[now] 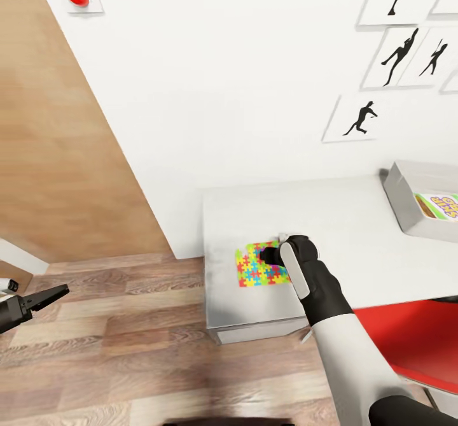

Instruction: Put all the toys in the child's room - the three board games (two on the bed and one on the table), the two jigsaw puzzles on the table, and the tennis ball on the table - inside the toy box on the table in the child's room.

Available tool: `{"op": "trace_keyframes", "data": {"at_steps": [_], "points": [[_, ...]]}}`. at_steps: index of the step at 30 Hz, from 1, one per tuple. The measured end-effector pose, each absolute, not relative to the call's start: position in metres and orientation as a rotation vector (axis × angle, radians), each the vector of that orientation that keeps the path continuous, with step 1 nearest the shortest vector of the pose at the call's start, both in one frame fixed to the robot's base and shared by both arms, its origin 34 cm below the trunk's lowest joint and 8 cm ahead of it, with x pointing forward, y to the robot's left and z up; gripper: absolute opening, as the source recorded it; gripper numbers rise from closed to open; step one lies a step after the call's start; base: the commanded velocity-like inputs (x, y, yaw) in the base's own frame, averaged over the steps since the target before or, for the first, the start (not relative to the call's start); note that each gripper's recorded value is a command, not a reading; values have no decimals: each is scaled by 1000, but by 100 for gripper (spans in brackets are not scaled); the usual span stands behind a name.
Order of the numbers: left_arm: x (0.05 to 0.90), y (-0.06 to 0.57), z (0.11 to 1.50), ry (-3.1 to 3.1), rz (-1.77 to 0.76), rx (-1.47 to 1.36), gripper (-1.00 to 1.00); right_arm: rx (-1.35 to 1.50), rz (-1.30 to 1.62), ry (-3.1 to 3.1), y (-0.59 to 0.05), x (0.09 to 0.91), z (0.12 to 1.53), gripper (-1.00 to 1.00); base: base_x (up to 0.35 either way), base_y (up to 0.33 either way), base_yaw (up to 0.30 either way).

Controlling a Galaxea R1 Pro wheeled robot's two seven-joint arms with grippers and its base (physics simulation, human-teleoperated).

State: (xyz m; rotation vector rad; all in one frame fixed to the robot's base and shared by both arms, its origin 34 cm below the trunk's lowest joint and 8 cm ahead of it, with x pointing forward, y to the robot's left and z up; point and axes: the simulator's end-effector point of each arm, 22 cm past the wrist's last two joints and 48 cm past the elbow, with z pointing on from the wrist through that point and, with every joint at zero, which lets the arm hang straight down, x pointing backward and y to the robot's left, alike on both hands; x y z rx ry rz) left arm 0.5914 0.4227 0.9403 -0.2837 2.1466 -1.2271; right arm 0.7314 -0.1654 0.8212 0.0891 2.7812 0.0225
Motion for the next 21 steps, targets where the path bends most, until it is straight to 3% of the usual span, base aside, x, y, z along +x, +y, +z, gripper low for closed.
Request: {"op": "trace_keyframes", "data": {"at_steps": [14, 21], "points": [[591, 423, 940, 2146, -1227, -284, 100, 89, 23, 2782, -165, 731, 821, 100, 0, 288, 0], [591, 423, 940, 2146, -1228, -284, 100, 88, 22, 2782, -165, 731, 821, 100, 0, 141, 0]]}}
